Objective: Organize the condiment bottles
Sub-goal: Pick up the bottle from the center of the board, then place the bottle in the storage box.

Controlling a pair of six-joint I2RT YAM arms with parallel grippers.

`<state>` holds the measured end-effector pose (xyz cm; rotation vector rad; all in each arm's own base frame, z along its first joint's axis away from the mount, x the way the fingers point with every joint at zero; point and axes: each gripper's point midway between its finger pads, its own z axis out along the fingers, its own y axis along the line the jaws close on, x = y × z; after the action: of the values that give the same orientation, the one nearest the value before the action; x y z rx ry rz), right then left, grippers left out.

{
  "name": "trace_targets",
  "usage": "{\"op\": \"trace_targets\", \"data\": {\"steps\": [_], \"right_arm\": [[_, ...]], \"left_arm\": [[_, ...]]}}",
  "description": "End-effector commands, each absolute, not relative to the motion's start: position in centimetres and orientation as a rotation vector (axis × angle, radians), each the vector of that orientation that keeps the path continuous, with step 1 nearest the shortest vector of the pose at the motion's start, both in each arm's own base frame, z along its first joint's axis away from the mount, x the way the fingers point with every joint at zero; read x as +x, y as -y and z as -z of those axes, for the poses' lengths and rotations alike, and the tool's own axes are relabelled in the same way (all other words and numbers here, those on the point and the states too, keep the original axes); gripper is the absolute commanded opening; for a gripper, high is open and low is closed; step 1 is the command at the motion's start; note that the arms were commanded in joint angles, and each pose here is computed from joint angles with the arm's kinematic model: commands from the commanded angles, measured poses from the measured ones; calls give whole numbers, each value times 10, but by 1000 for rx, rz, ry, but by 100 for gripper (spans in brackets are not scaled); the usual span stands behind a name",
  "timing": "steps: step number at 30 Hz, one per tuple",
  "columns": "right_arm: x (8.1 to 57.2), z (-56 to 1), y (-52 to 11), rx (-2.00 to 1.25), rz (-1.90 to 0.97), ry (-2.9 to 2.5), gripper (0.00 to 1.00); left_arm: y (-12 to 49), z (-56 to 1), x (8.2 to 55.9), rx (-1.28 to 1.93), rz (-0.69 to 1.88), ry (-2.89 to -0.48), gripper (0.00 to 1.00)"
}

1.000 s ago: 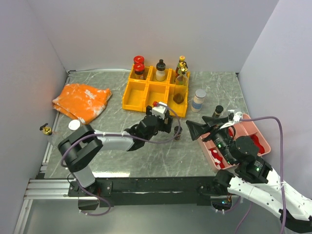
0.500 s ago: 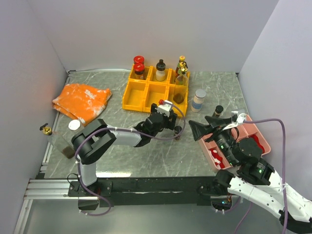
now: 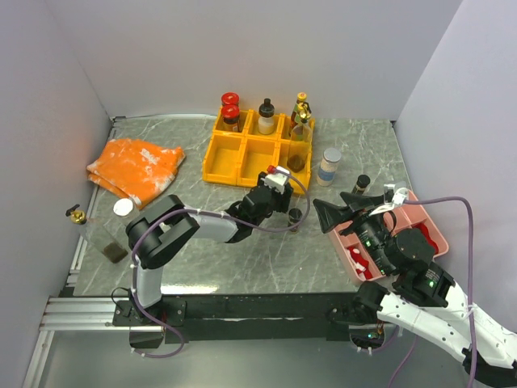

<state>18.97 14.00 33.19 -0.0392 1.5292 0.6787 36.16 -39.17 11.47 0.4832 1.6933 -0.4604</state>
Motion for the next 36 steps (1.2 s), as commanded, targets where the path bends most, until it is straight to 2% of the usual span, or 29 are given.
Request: {"op": "trace_targets", "data": {"steps": [1, 3, 6, 8, 12, 18, 23, 27, 36], "right_arm": [[190, -345, -138, -17, -690, -1493, 100], [190, -344, -139, -20, -693, -1494, 100], [190, -342, -142, -25, -702, -1502, 100], [190, -343, -144, -29, -708, -1502, 100], [189, -343, -145, -30, -719, -1501, 100], [189, -343, -149, -37, -735, -1499, 100], [189, -343, -149, -38, -734, -1496, 100], [191, -343, -148, -32, -728, -1492, 100], [190, -342, -143, -18, -715, -1486, 100]], "left_arm": [[394, -149, 359, 453, 519, -1593, 54], [389, -153, 358, 430, 517, -1592, 38], [375, -161, 354, 379, 507, -1599, 26], [367, -171, 349, 360, 513, -1595, 21], [350, -188, 343, 308, 507, -1609, 1], [329, -254, 355, 228, 475, -1550, 1], [309, -295, 406, 196, 445, -1496, 1], [316, -329, 458, 209, 424, -1454, 1], [335, -328, 553, 284, 348, -1419, 1]]}}
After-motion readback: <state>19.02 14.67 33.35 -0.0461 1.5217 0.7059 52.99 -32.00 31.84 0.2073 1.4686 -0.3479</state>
